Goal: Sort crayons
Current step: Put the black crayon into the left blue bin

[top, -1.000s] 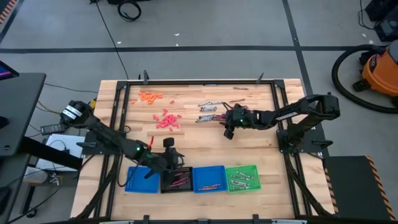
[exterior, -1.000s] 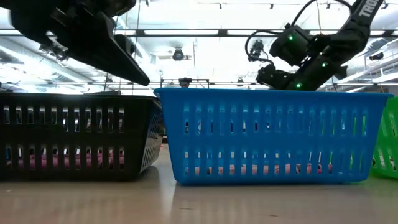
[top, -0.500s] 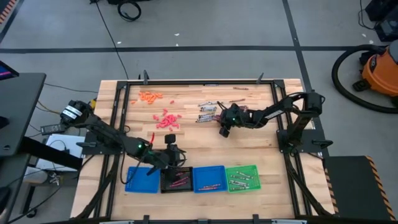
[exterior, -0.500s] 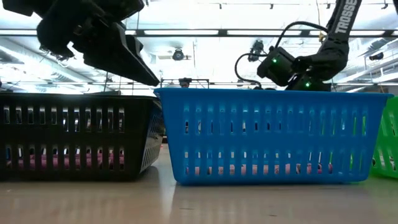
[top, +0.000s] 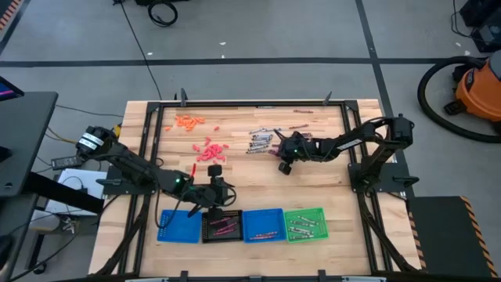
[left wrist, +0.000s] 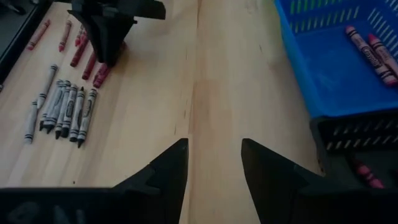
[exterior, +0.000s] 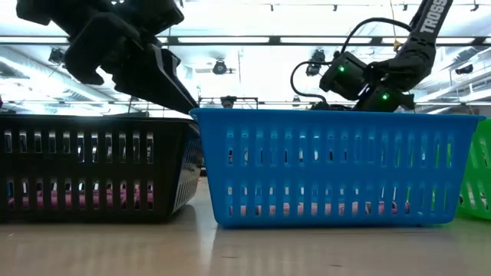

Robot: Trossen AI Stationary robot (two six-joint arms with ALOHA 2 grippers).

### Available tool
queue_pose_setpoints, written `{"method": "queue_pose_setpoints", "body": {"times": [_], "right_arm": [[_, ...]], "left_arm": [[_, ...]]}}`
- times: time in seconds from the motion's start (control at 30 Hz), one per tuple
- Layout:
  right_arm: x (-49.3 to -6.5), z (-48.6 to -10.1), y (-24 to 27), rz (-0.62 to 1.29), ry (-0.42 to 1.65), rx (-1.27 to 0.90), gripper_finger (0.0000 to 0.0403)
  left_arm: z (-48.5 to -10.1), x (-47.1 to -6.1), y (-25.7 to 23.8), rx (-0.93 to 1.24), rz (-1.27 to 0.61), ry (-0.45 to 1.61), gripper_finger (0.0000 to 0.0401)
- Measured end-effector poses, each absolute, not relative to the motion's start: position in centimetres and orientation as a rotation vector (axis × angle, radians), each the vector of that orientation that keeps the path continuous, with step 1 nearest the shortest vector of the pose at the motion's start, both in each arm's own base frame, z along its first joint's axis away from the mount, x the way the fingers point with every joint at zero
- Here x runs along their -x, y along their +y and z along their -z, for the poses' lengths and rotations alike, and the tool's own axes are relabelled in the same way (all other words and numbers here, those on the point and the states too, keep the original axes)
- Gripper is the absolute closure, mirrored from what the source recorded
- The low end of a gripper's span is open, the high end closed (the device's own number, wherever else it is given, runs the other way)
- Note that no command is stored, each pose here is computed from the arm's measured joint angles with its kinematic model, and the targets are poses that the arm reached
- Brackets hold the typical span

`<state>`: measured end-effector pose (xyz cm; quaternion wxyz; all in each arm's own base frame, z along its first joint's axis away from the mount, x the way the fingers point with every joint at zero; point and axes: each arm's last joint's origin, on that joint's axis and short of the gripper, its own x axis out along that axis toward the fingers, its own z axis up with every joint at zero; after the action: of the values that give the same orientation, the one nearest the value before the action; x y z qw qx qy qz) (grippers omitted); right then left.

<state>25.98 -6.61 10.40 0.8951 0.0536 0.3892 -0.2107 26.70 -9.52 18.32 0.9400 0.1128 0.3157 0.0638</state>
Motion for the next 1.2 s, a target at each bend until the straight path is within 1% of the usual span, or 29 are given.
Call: {"method": "queue_pose_setpoints", "body": {"times": [0.17, 0.73, 1.2], "right_arm": [[-25.94, -10.46, -6.59, 0.431, 0.807, -0.118, 0.0357], [-26.04, -10.47, -6.57, 0.409, 0.785, -0.189, 0.0358], [-26.06, -10.49, -6.57, 0.409, 0.780, -0.188, 0.0357]], "left_arm": [[-18.32, -26.78, -9.28, -0.229, -0.138, 0.645, 0.0241], [-18.37, -26.82, -9.29, -0.250, -0.130, 0.641, 0.0241], [-18.38, -26.83, -9.30, -0.250, -0.130, 0.640, 0.0241]]}}
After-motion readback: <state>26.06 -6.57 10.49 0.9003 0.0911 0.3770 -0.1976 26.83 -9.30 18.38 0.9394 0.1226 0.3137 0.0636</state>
